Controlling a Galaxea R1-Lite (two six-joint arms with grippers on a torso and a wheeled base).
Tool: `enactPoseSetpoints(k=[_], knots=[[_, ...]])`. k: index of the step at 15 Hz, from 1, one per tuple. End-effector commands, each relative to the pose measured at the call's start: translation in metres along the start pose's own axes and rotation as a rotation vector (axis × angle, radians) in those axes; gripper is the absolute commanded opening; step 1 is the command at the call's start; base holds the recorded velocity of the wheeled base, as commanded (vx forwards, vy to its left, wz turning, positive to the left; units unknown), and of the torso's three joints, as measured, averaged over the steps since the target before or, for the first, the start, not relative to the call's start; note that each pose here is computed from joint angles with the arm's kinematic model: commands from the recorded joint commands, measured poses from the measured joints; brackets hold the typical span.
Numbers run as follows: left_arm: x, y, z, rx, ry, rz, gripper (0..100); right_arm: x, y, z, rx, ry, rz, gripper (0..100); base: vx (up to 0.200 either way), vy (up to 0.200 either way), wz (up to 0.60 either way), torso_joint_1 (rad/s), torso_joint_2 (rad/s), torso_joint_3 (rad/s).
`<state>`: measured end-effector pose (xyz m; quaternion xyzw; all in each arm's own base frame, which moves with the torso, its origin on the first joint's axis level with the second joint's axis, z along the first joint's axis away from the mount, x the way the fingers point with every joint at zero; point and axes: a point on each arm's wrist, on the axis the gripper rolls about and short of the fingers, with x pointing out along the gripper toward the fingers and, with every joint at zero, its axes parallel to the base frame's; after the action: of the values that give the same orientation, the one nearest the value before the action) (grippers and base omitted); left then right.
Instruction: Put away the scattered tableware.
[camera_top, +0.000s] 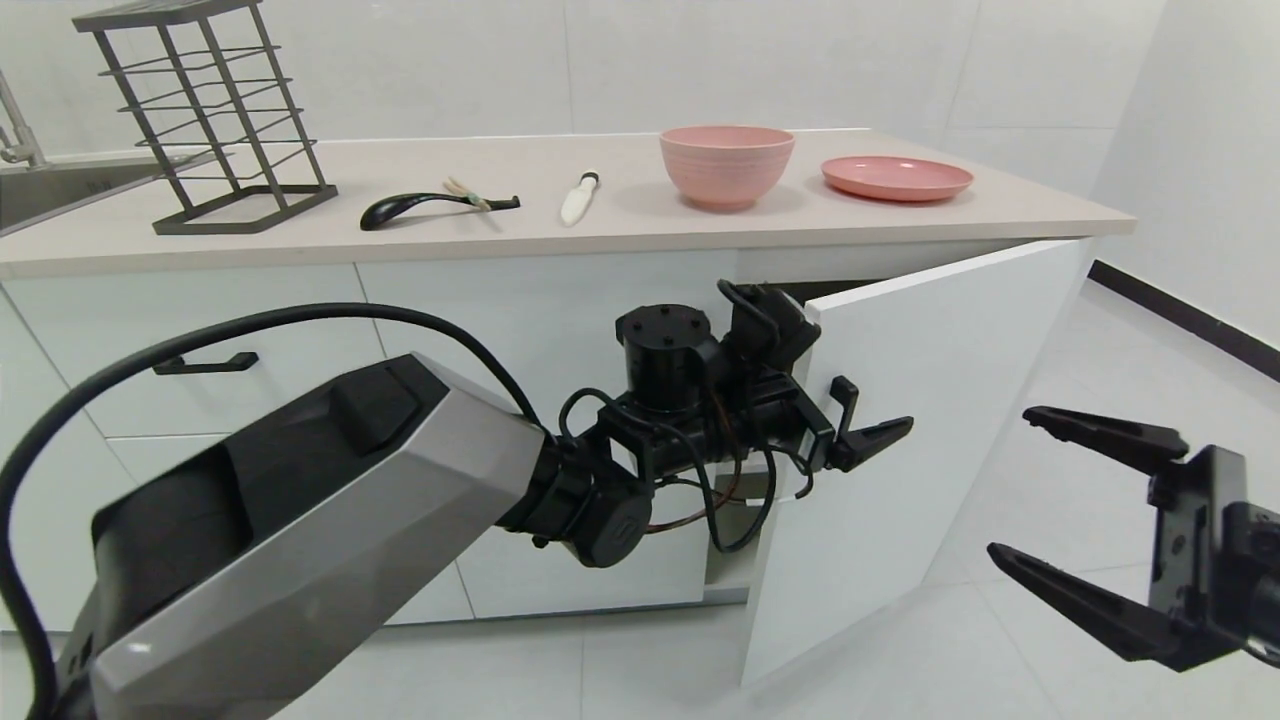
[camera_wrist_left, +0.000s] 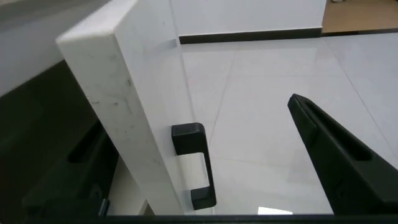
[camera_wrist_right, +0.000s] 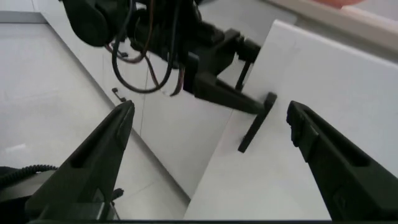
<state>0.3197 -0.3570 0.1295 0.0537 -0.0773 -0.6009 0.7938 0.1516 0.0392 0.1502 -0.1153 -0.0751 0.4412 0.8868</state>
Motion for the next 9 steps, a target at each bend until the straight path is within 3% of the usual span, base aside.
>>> enactPoseSetpoints(k=[1, 5, 9], knots=[[0.009, -0.016, -0.009, -0.014, 0.016, -0.040, 100, -0.017, 0.009, 0.027, -0.112, -0.109, -0.033, 100, 0.000, 0.000, 0.00, 0.000, 0.00, 0.000], [0.025, -0.048, -0.022, -0.027, 0.025, -0.111, 100, -0.031, 0.015, 0.056, -0.236, -0.226, -0.074, 100, 0.000, 0.000, 0.00, 0.000, 0.00, 0.000], [0.033, -0.064, -0.022, -0.028, 0.016, -0.149, 100, -0.039, 0.020, 0.069, -0.294, -0.281, -0.088, 100, 0.000, 0.000, 0.00, 0.000, 0.00, 0.000]])
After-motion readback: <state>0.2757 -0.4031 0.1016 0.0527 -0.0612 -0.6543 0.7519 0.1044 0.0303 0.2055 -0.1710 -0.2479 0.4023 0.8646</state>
